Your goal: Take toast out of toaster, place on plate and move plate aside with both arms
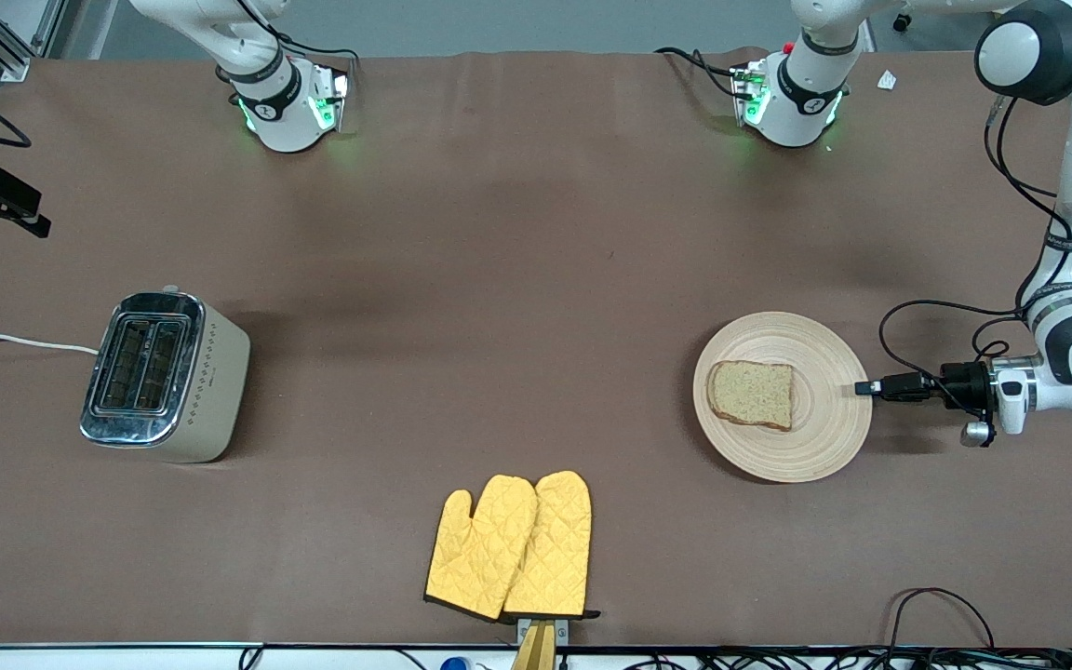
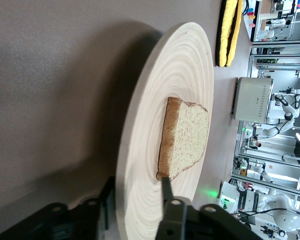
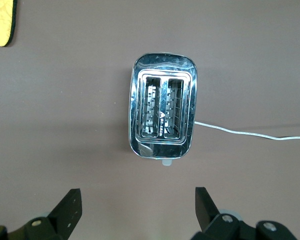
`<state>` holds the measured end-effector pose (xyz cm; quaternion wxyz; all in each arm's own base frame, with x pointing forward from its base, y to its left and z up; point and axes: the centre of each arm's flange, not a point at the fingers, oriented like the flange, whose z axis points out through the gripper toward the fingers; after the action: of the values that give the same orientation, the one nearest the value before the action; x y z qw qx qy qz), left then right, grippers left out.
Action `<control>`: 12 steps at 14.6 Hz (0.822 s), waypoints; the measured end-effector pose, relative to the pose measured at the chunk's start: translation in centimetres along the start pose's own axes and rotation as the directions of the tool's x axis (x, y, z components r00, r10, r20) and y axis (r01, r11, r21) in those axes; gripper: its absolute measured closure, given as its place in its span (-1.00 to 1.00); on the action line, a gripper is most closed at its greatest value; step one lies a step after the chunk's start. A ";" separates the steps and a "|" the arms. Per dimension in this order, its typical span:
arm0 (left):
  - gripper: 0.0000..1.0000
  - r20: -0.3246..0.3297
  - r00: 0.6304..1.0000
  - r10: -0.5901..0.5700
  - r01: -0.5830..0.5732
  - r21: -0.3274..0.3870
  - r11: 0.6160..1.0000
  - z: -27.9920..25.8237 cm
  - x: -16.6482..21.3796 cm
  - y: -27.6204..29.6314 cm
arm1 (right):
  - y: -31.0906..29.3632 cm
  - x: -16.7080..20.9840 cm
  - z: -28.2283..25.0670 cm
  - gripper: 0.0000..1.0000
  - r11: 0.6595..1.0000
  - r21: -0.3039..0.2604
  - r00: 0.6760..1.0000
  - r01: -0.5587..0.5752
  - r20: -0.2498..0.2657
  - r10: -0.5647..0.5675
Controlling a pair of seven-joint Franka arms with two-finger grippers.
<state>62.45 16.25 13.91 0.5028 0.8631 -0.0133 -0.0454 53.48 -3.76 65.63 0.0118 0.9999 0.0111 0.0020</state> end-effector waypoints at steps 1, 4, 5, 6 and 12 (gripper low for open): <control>-0.13 0.015 1.000 0.013 -0.013 0.029 0.999 -0.5 0.1 0.3 | 0.0 0.0 0.0 -1.00 1.000 0.000 1.000 0.000 0.000 0.000; -0.73 0.070 0.996 0.061 -0.073 0.181 0.981 -4.1 1.5 2.5 | 0.0 0.0 0.0 -1.00 1.000 0.000 1.000 0.000 0.000 0.000; -0.90 0.091 0.992 0.083 -0.103 0.238 0.966 -5.5 2.0 3.8 | 0.0 0.0 0.0 -1.00 1.000 0.000 1.000 0.000 0.000 0.000; -1.00 0.104 0.989 0.101 -0.127 0.288 0.949 -6.6 2.7 5.6 | 0.0 0.0 0.0 -1.00 1.000 0.000 1.000 0.000 0.001 0.000; -1.00 0.162 0.976 0.145 -0.214 0.595 0.775 -6.6 6.3 26.1 | -0.2 0.0 0.1 -1.00 1.000 0.002 1.000 0.003 0.001 -0.003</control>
<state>69.90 8.62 39.44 0.1987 0.9698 -0.1363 -0.0368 53.50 -3.58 65.57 0.0109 0.9999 0.0126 0.0014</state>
